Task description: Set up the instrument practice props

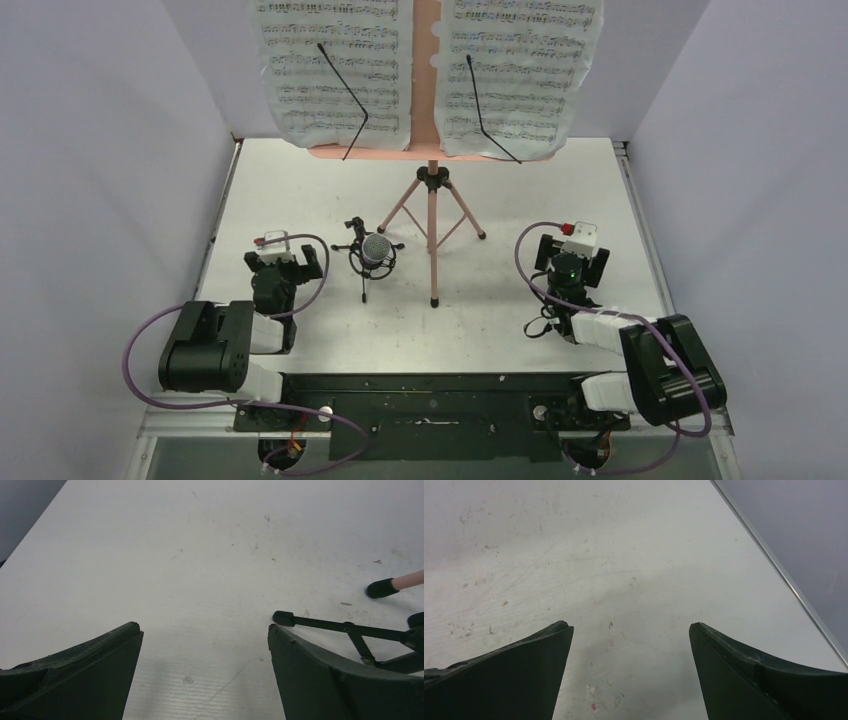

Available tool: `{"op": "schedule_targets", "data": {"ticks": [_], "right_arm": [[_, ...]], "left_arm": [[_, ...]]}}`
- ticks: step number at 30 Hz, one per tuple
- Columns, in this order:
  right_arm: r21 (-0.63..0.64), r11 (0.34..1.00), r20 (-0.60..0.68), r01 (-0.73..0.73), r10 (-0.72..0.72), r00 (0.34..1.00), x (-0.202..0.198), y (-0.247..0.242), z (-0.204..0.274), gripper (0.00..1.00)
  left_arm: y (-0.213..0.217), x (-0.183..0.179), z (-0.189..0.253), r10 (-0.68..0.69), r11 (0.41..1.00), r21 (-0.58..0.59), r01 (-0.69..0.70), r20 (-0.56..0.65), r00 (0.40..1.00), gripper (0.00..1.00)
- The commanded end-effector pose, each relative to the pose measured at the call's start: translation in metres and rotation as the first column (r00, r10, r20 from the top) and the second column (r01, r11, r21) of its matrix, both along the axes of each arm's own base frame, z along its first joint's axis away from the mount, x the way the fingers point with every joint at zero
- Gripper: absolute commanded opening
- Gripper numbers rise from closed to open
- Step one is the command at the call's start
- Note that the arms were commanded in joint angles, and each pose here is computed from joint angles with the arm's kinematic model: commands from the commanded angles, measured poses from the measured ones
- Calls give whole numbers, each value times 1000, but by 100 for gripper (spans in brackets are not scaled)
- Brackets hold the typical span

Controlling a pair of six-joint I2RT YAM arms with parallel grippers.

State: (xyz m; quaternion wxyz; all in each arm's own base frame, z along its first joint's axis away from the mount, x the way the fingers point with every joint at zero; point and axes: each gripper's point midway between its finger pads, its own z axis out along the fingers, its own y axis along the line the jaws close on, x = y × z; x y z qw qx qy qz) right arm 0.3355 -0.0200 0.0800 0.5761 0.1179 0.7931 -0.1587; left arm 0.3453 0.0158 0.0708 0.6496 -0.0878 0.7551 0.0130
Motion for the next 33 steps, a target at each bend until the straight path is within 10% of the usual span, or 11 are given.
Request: {"op": "schedule_targets", "data": {"ticks": [1,33], "right_arm": [[-14,1000,206,-5,8,978,12,-3,26,90],[3,999,188,-54,52,981,34,-12,-3,90]], "left_arm": [[-27,23,32,-178,984,47,175,77,981,96],[-11,34,28,-53,998,35,52,37,998,96]]}}
